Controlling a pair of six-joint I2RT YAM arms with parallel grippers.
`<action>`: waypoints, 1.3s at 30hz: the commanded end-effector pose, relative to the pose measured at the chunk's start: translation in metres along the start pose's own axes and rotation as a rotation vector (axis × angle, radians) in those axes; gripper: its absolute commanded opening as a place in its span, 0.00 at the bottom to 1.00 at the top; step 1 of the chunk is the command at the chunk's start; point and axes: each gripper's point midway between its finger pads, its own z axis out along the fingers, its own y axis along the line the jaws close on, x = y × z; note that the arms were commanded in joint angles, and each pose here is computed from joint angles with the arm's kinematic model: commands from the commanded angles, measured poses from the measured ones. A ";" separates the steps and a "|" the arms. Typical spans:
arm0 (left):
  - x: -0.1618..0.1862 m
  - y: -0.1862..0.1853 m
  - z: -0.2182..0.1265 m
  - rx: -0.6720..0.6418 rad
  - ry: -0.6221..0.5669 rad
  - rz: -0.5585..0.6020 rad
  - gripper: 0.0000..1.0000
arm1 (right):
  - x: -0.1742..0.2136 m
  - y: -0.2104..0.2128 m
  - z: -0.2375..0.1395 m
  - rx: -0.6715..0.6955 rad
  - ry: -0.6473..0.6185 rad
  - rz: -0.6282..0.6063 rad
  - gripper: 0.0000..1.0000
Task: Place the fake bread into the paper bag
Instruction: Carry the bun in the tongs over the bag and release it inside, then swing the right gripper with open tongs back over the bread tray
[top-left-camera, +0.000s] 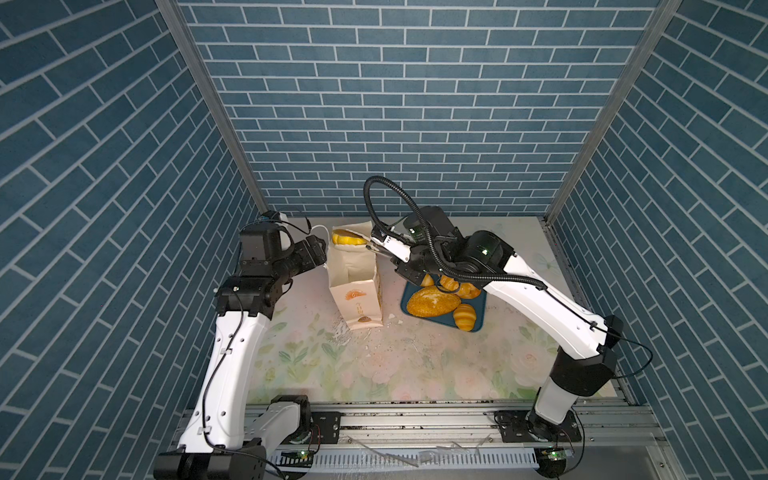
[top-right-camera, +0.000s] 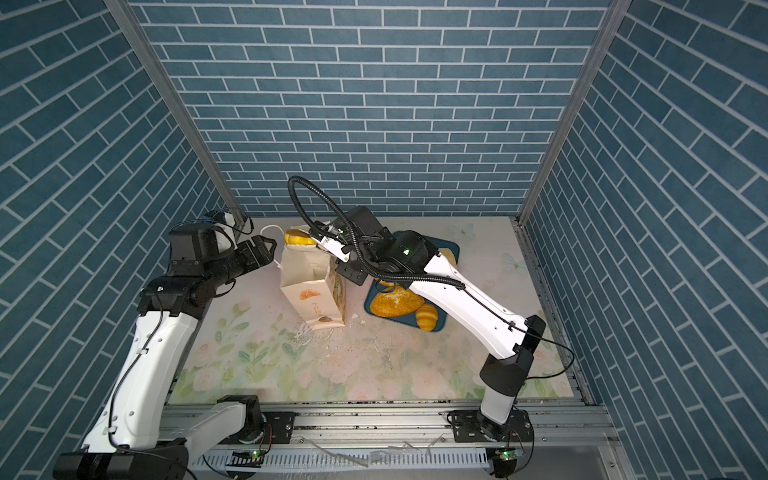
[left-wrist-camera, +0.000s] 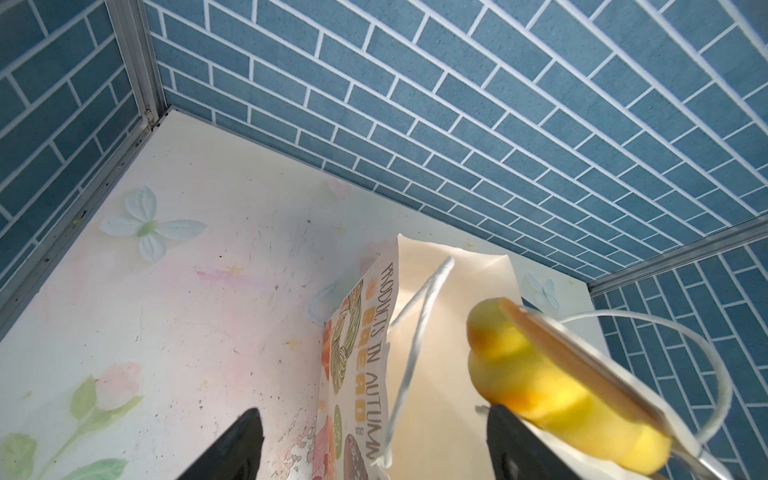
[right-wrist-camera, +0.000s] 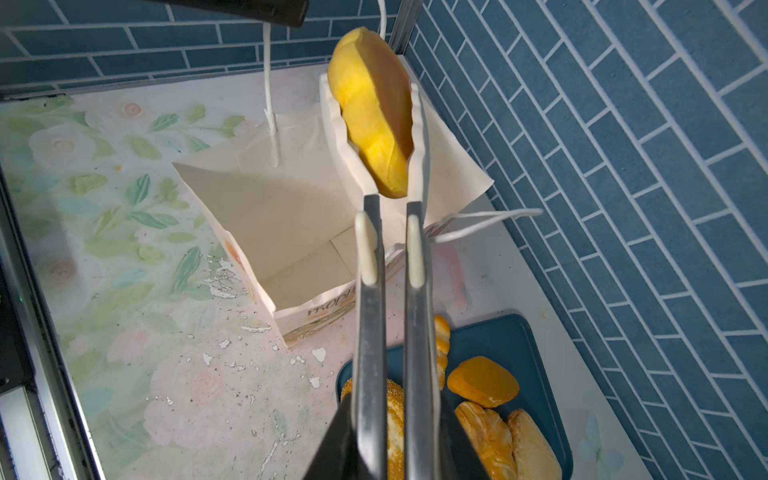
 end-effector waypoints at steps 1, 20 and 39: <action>-0.004 -0.006 -0.006 0.019 -0.008 0.015 0.86 | 0.002 0.000 0.002 0.023 0.014 -0.053 0.29; -0.002 -0.006 -0.009 0.019 -0.010 0.020 0.87 | -0.026 -0.012 -0.027 0.087 -0.116 -0.037 0.46; -0.006 -0.022 -0.008 0.094 -0.002 0.030 0.87 | -0.040 -0.086 -0.106 0.299 -0.278 0.124 0.43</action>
